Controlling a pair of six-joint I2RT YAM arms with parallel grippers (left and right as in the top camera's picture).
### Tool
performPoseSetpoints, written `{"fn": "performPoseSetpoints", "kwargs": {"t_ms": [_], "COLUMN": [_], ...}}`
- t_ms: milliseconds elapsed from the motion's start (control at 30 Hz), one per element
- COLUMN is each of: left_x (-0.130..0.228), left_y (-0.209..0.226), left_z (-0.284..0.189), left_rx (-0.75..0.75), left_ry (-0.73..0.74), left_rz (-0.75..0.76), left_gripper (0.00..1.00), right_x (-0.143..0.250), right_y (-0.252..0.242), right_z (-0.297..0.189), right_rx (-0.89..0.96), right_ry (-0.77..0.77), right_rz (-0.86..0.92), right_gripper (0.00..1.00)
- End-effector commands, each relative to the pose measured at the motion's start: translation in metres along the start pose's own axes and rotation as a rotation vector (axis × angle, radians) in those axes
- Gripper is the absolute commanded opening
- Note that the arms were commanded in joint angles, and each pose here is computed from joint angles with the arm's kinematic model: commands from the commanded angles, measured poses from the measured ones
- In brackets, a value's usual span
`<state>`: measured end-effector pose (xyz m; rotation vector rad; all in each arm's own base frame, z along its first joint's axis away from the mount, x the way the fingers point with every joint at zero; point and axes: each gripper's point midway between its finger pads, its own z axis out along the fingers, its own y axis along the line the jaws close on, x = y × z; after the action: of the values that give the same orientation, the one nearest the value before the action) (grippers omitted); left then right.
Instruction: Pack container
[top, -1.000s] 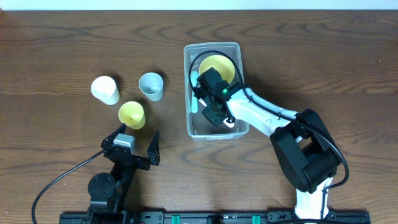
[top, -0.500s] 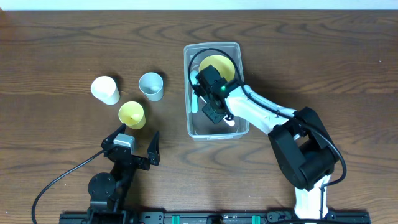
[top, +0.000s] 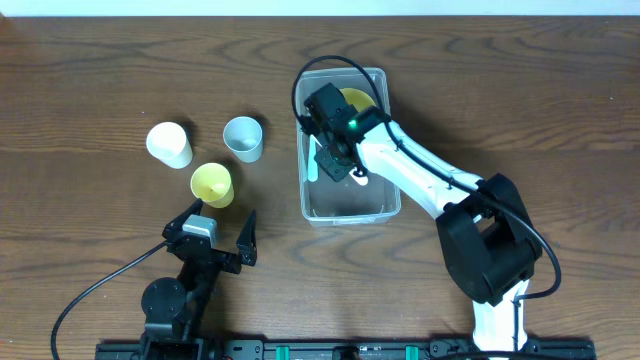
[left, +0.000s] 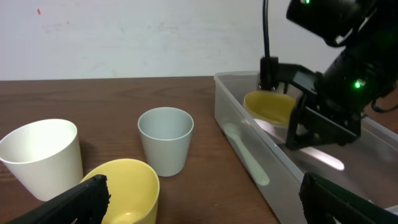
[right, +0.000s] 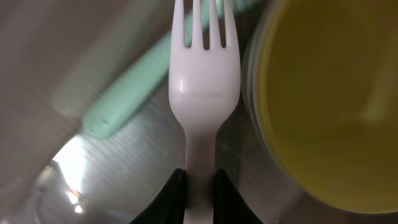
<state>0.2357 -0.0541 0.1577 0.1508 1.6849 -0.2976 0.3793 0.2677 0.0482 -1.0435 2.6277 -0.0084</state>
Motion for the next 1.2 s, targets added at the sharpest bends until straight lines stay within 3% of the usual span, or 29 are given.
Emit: {"fn": "performPoseSetpoints", "kwargs": {"t_ms": [0, 200, 900, 967, 1067, 1167], "left_x": [0.016, 0.016, 0.016, 0.016, 0.016, 0.016], "left_y": [0.002, 0.002, 0.002, 0.002, 0.002, 0.002], "left_z": [0.002, 0.002, 0.002, 0.002, 0.002, 0.002], "left_rx": [-0.001, -0.001, -0.001, -0.001, -0.001, -0.001], "left_ry": [0.037, 0.037, 0.037, 0.037, 0.037, 0.037], "left_rz": [-0.002, -0.002, -0.002, -0.002, -0.002, -0.002], "left_gripper": [0.98, 0.98, 0.98, 0.98, 0.98, 0.98], "right_x": [-0.017, -0.035, -0.097, -0.099, -0.101, -0.102], "right_y": [0.012, 0.03, 0.028, 0.027, 0.027, 0.032], "right_z": [-0.008, -0.017, -0.032, -0.033, -0.033, -0.035], "right_rx": [-0.001, -0.032, -0.091, -0.092, -0.093, -0.113], "right_ry": [-0.034, -0.091, -0.337, -0.347, -0.355, -0.357], "right_rz": [-0.013, 0.027, 0.443, 0.444, 0.439, 0.408], "right_gripper": [0.14, 0.15, 0.22, 0.29, 0.56, 0.68]}}
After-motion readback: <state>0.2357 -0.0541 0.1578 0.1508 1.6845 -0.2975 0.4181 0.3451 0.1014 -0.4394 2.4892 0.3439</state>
